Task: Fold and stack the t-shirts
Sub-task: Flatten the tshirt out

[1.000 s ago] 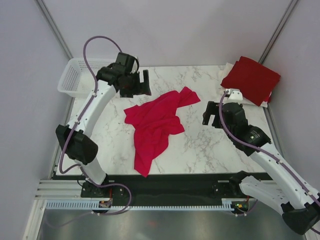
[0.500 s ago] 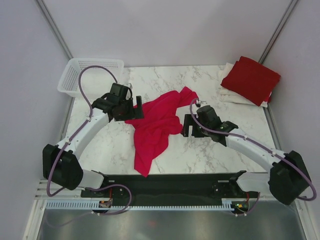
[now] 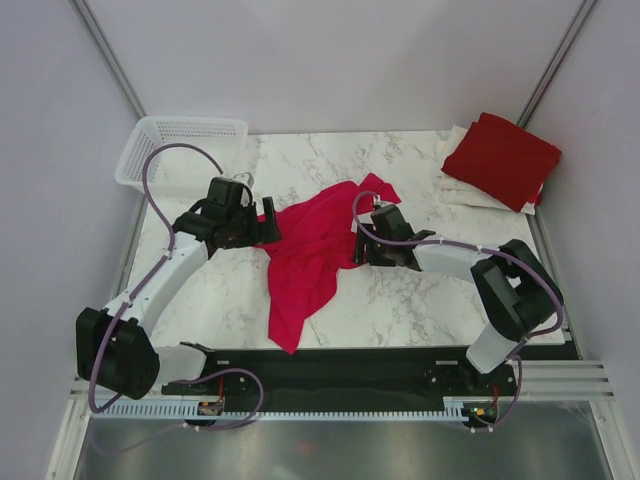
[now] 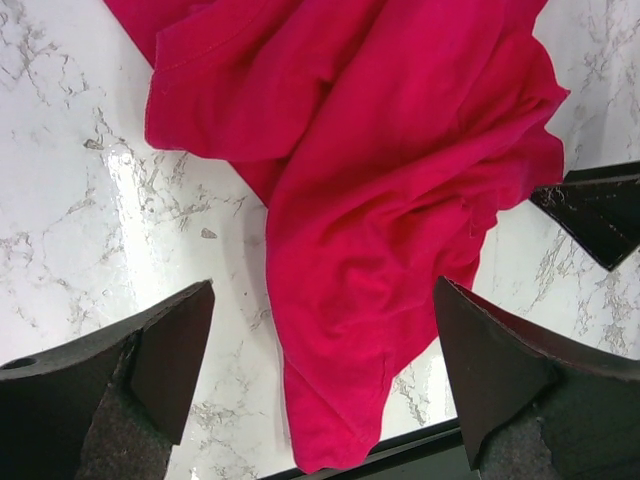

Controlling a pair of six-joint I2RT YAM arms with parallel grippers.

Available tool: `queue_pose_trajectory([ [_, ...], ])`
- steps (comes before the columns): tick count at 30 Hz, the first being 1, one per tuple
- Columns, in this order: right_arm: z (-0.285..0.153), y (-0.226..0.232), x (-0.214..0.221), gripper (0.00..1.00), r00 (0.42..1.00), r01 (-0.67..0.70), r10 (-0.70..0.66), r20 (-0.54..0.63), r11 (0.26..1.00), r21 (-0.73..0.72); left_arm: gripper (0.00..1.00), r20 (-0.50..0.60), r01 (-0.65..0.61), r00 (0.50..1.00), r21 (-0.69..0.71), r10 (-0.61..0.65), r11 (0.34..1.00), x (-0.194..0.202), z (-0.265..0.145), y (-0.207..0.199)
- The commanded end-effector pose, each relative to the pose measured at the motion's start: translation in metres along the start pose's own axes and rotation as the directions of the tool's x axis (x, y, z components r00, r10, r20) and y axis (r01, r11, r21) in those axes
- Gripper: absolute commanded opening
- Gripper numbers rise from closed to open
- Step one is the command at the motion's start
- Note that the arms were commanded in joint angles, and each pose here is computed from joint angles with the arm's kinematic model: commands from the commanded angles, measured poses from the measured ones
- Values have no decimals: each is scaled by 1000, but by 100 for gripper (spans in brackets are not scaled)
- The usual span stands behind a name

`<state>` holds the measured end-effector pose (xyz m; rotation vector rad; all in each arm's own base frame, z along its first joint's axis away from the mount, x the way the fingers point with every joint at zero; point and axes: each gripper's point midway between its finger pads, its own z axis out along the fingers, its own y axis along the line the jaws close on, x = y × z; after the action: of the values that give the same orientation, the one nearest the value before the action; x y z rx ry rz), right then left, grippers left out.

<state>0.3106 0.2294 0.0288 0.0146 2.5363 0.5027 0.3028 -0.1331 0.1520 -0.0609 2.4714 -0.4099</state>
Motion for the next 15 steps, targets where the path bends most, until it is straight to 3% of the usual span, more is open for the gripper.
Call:
queue_pose_trajectory([
  [1,9,16,-20,67,998,-15,18,55,998,-58,98,53,-26,998,46,24,999,-9,-4,-6],
  [3,14,13,-14,65,999,-17,19,38,998,-52,98,53,-27,998,47,24,999,-9,-3,-6],
  [6,19,11,-9,54,999,-19,21,32,998,-58,97,47,-26,999,49,24,998,-7,0,-6],
  [9,19,13,-1,26,1000,-15,16,12,997,-80,97,41,-20,999,48,18,999,-7,3,-5],
  [10,16,12,2,4,1000,-16,16,5,997,-81,97,42,-19,999,54,17,998,-8,4,-6],
  [12,1,8,0,0,1000,-11,13,19,998,-59,96,54,-14,998,57,11,998,-13,2,-8],
  [14,-22,-20,0,0,999,-14,10,45,996,90,96,96,-18,995,70,12,997,-28,-8,-14],
  [15,-52,-23,-17,0,991,-33,18,129,993,117,96,116,-20,993,77,11,997,-35,-12,-17],
])
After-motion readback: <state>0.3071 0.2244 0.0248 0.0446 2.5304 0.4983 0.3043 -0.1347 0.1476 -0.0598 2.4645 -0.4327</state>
